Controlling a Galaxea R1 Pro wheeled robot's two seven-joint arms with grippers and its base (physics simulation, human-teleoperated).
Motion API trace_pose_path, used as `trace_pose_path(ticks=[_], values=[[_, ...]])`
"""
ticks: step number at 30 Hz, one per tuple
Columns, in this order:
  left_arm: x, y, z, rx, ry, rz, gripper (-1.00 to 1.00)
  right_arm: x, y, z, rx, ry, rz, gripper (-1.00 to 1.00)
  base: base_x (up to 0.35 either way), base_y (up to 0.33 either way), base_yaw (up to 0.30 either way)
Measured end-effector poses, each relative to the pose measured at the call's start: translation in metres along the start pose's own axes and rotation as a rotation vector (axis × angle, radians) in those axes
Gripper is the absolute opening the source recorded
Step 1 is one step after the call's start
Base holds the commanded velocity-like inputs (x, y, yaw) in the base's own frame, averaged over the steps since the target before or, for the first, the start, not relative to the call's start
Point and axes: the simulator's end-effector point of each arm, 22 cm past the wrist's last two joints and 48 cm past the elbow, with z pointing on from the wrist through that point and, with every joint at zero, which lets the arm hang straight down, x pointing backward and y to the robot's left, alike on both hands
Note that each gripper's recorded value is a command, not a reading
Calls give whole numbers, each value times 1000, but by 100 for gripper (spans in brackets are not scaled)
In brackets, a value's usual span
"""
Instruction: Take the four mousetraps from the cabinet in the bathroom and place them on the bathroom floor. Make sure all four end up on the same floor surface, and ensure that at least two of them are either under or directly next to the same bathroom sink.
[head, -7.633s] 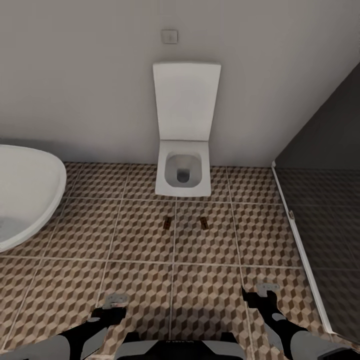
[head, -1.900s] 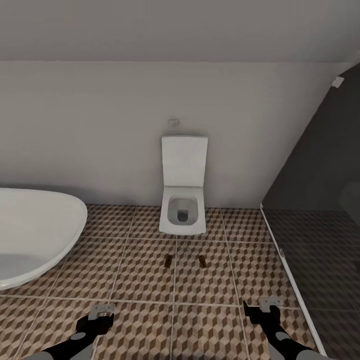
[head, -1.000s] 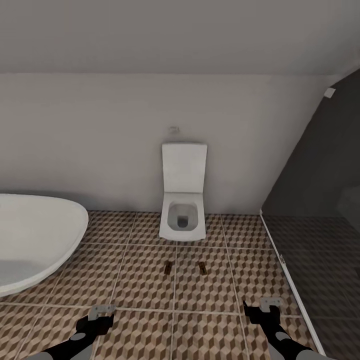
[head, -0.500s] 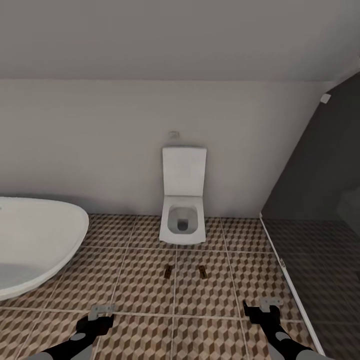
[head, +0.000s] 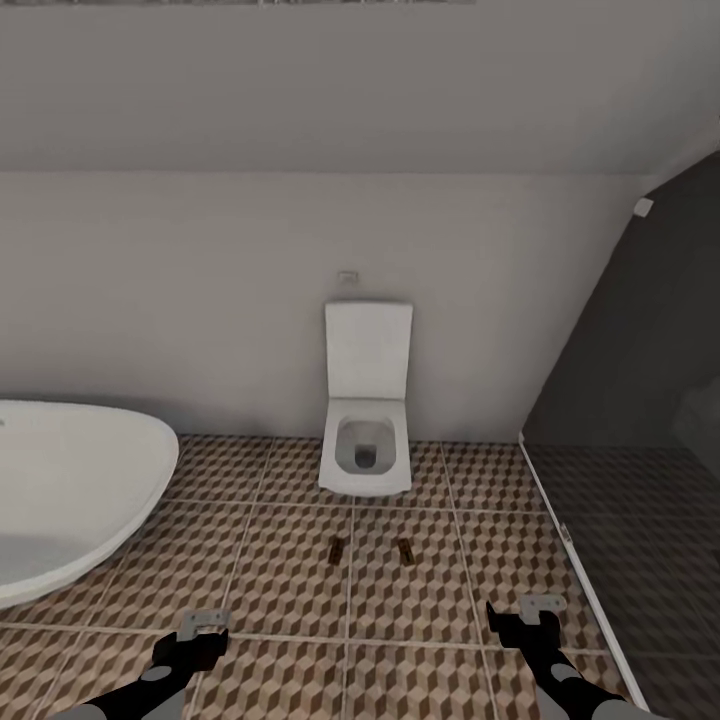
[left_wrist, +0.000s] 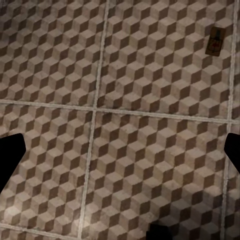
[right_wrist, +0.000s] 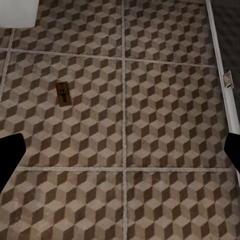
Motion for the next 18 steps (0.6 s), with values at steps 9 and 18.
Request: trace_pose_path(ticks=[9,18], values=[[-7,0,-2,0,-14,-1,100,-8,-1,-2,1,-14,2,100,0,0,0],[-13,1,-5,0,-27,-3,100,-15,-1,-3,2,-29,4,100,0,0,0]])
